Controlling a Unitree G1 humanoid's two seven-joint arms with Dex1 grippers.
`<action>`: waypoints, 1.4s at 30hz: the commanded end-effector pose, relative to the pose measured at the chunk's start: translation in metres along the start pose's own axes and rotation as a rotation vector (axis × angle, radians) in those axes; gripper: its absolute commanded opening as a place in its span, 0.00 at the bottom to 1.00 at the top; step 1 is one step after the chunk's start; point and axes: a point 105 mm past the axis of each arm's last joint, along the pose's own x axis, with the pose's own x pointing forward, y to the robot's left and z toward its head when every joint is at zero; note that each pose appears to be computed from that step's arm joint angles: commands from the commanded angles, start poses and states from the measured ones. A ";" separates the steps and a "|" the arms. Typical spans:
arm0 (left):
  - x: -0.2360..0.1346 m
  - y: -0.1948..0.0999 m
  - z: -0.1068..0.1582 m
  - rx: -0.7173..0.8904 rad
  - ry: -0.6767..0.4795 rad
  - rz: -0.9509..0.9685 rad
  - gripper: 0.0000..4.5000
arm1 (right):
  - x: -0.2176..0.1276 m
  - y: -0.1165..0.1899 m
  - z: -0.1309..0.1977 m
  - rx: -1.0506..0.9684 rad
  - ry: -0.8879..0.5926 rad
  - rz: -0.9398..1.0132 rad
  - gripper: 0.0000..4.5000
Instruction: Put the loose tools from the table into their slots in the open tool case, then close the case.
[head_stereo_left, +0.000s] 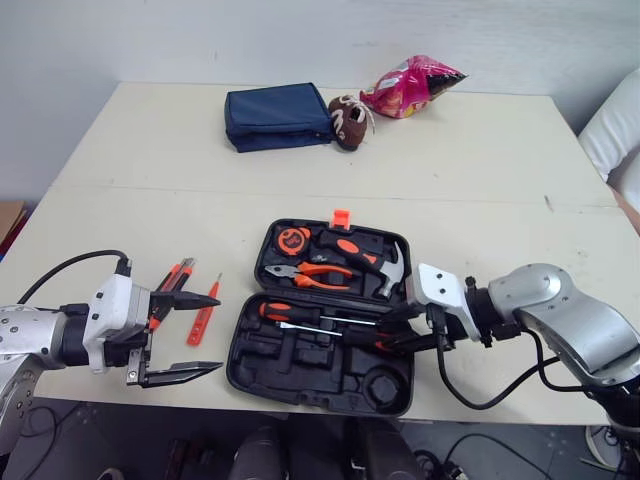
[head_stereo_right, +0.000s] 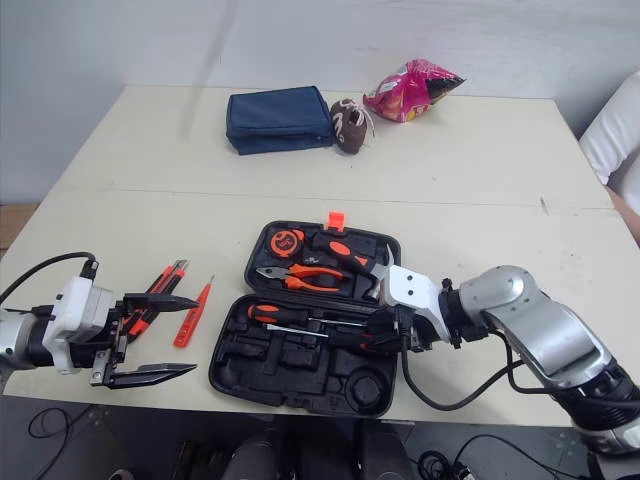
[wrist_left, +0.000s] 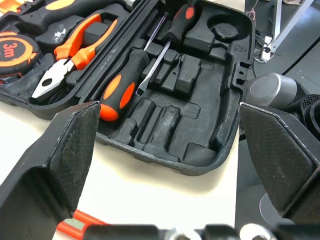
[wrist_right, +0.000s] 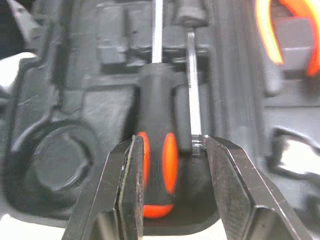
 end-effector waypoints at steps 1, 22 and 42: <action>-0.006 0.003 0.005 0.020 -0.007 0.029 1.00 | -0.012 0.005 0.029 -0.119 -0.178 0.002 0.46; 0.011 0.008 0.009 0.044 -0.051 0.018 1.00 | 0.061 -0.011 -0.025 -0.110 -0.197 0.023 0.01; -0.002 0.022 0.000 0.021 -0.042 0.169 1.00 | 0.024 -0.013 0.029 -0.180 -0.440 -0.013 0.01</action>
